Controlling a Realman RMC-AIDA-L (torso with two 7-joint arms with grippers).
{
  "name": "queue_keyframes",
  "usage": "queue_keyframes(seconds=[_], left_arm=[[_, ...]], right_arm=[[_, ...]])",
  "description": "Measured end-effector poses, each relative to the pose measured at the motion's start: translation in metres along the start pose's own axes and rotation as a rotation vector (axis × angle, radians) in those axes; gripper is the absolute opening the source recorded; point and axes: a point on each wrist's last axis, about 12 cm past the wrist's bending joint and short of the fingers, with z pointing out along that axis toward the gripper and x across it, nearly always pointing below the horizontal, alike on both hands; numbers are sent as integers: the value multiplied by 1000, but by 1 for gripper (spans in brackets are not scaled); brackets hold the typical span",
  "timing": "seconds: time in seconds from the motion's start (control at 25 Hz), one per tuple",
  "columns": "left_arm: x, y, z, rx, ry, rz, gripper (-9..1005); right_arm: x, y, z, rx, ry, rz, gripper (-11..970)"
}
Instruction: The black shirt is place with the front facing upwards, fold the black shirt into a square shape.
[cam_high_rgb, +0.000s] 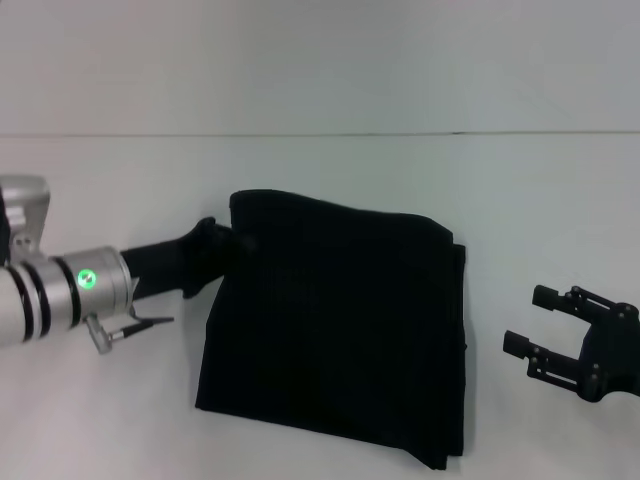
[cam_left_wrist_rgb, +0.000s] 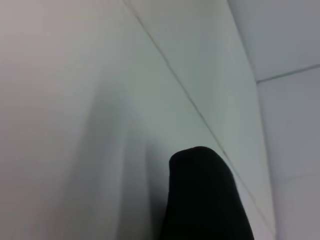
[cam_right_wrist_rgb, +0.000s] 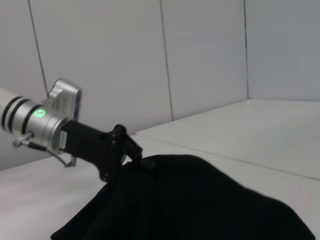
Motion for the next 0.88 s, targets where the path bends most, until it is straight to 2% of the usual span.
queue_keyframes(seconds=[0.2,0.48,0.68,0.8,0.88], left_arm=[[10,8,-3,39,-37,-46,78],[11,2,-2,51,5,3,89],[2,-1,-11,67,24,169,96],[-13,0,-27,49,-10,251,101],[-26,1,-42,36,-33,336,242]], right_arm=[[-1,-2,1,10,-6,0,790],[0,0,3,20,-18,17,791],[0,-1,3,48,-40,28,791],[-1,-2,3,75,-62,38,791],[-2,-3,3,94,-81,44,790]])
